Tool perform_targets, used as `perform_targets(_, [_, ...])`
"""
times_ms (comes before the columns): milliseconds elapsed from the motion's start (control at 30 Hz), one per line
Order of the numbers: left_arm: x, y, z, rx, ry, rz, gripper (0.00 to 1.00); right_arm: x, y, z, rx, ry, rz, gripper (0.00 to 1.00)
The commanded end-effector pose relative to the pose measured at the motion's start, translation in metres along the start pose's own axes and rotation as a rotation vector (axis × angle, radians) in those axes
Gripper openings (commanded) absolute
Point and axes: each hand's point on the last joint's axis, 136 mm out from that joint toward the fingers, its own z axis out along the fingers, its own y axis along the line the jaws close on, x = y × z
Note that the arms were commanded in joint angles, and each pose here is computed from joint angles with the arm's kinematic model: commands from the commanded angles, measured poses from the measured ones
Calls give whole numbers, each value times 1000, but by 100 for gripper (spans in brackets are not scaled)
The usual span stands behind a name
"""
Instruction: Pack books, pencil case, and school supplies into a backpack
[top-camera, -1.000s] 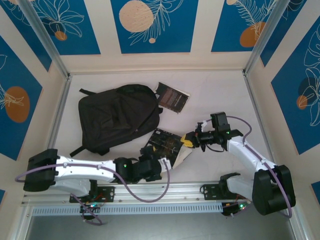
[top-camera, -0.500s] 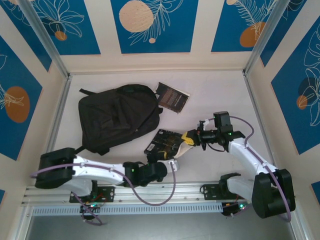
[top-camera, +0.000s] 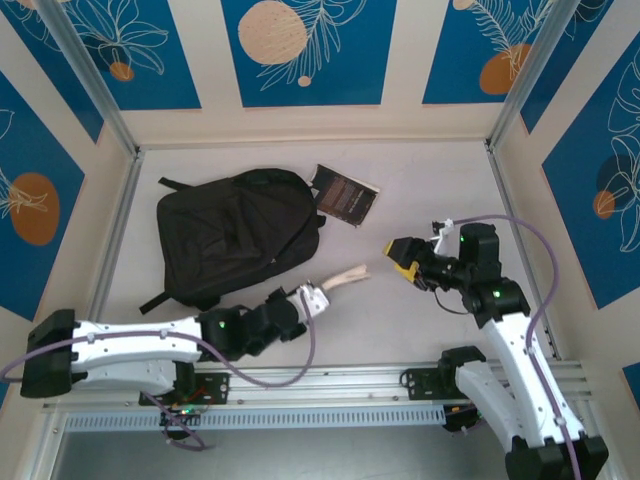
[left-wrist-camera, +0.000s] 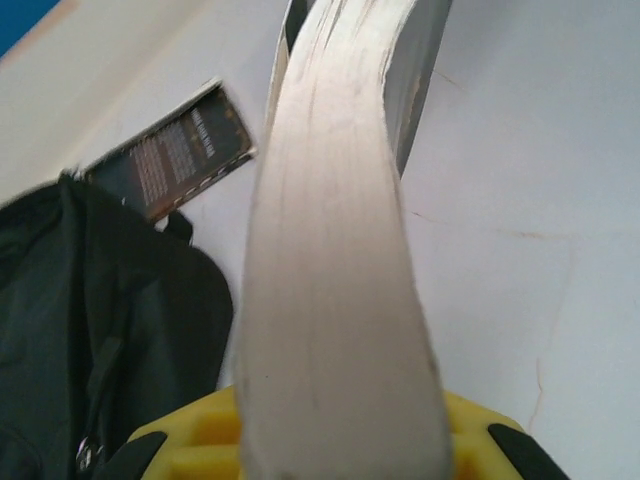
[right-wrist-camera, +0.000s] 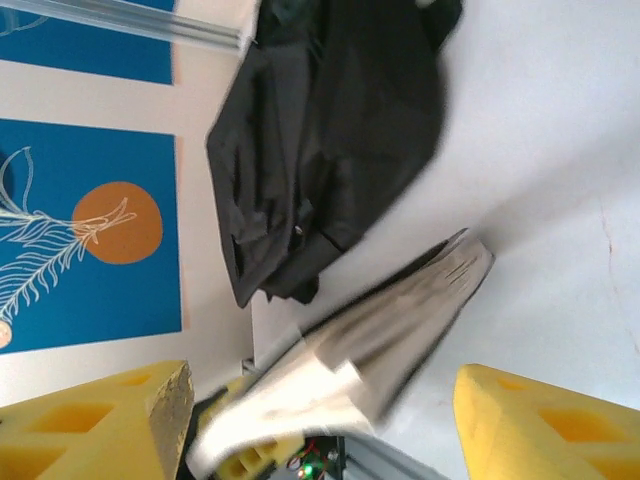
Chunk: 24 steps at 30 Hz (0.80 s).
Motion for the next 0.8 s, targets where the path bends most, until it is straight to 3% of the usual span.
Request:
perform_targets(0, [-46, 42, -11, 28, -53, -422, 0, -3, 5, -2, -24, -43, -87, 68])
perform_targets(100, [-70, 66, -15, 63, -67, -611, 0, 0, 11, 2, -84, -36, -108, 66])
perform_targets(333, [-136, 97, -35, 152, -299, -1035, 0, 5, 29, 6, -231, -86, -133, 69])
perform_targets(467, [-150, 116, -38, 205, -414, -1308, 0, 10, 43, 19, -334, 22, 19, 86])
perform_targets(667, [-160, 122, -37, 280, -488, -1497, 0, 6, 39, 38, -422, -17, 166, 100])
perform_targets(767, [-159, 122, -37, 297, -490, -1530, 0, 9, 52, 41, -479, -33, 150, 99])
